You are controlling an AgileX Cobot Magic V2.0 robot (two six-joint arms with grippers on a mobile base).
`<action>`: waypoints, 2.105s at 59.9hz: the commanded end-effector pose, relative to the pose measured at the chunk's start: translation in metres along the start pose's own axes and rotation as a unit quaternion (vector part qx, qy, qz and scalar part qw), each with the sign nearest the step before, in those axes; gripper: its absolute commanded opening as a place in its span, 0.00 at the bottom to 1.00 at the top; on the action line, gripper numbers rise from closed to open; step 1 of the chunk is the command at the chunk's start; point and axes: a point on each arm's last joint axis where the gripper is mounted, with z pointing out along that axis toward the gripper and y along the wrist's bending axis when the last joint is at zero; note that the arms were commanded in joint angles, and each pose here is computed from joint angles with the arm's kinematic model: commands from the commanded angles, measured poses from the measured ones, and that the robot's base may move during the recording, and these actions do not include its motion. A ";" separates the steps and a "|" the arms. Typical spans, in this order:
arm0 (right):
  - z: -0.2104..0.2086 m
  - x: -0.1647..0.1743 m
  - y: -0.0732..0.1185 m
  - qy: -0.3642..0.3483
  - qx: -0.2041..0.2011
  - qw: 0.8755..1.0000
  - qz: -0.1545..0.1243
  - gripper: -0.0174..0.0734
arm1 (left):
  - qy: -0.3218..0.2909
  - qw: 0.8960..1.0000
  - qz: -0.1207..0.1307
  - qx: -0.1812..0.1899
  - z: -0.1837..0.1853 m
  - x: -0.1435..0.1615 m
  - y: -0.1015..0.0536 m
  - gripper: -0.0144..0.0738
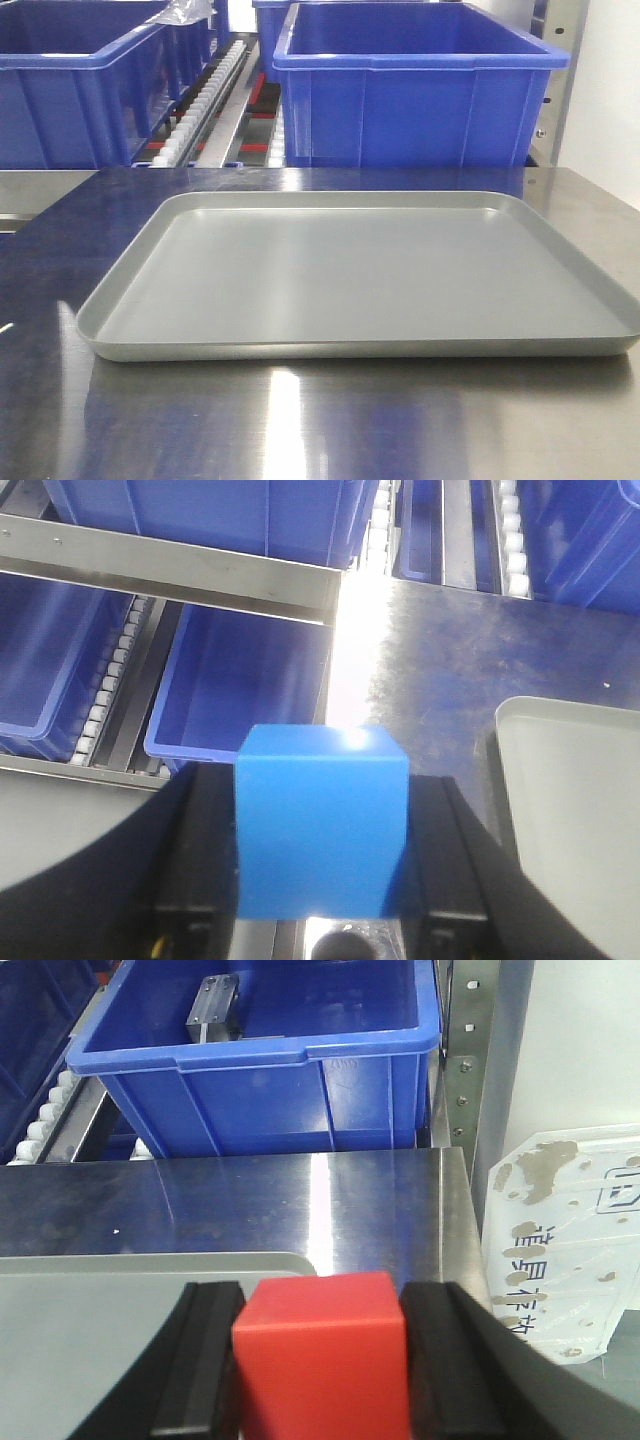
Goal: Sort and place red and blue blocks on shelf
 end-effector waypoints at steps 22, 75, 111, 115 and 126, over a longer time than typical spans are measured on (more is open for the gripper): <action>-0.006 -0.017 0.001 -0.058 0.004 0.998 -0.003 0.26 | -0.053 0.998 0.000 0.018 -0.007 -0.015 -0.004 0.31; -0.006 -0.017 0.001 -0.058 0.004 0.998 -0.003 0.26 | -0.053 0.998 0.000 0.018 -0.007 -0.015 -0.004 0.31; -0.006 -0.017 0.001 -0.058 0.004 0.998 -0.003 0.26 | -0.053 0.998 0.000 0.018 -0.007 -0.015 -0.004 0.31; -0.006 -0.017 0.001 -0.058 0.004 0.998 -0.003 0.26 | -0.053 0.998 0.000 0.018 -0.007 -0.015 -0.004 0.31; -0.006 -0.017 0.001 -0.058 0.004 0.998 -0.003 0.26 | -0.053 0.998 0.000 0.018 -0.007 -0.015 -0.004 0.31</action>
